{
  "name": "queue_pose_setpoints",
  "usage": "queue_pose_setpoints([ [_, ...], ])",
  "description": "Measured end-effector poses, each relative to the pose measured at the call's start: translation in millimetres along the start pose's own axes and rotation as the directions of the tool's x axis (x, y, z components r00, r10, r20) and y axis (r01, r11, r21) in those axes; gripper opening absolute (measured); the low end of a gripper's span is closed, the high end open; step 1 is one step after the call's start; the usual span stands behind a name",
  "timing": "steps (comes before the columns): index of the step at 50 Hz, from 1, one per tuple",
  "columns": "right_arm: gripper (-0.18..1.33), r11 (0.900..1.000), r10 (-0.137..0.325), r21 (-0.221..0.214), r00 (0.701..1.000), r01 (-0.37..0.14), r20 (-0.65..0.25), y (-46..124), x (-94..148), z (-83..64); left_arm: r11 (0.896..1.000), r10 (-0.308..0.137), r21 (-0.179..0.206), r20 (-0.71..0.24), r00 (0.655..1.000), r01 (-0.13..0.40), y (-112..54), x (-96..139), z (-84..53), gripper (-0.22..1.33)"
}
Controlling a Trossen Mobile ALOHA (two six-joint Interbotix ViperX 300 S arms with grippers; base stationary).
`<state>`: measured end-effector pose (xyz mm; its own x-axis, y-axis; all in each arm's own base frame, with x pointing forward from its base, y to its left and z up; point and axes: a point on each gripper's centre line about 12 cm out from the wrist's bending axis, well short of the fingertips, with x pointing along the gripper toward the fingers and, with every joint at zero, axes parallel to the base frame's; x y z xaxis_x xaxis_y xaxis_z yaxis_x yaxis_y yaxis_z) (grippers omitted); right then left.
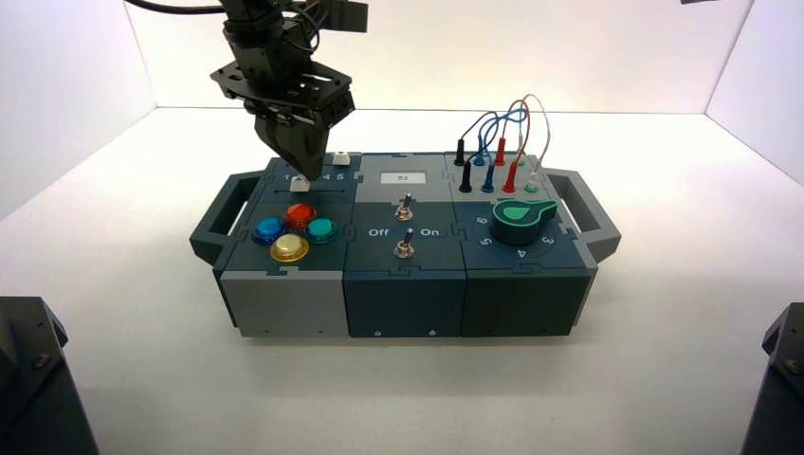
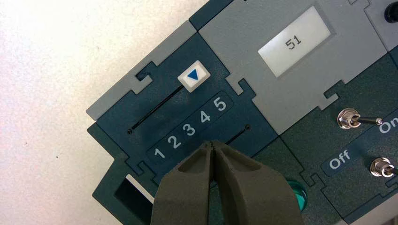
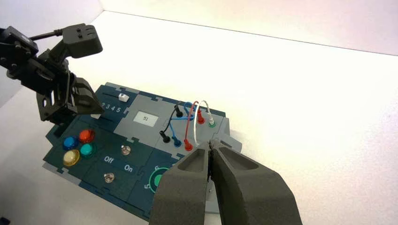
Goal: Move the bottom slider to position 2.
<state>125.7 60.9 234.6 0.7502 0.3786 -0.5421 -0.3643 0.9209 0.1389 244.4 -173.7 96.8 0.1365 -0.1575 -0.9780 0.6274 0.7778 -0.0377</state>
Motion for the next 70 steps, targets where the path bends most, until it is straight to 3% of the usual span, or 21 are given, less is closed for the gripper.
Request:
queue_pose_setpoints([
  [70, -0.15, 1.0, 0.001, 0.003, 1.0, -0.001, 0.0, 0.1, 0.3, 0.1, 1.0, 0.003, 0.007, -0.009, 1.0, -0.003, 3.4, 0.0, -0.9, -0.17],
])
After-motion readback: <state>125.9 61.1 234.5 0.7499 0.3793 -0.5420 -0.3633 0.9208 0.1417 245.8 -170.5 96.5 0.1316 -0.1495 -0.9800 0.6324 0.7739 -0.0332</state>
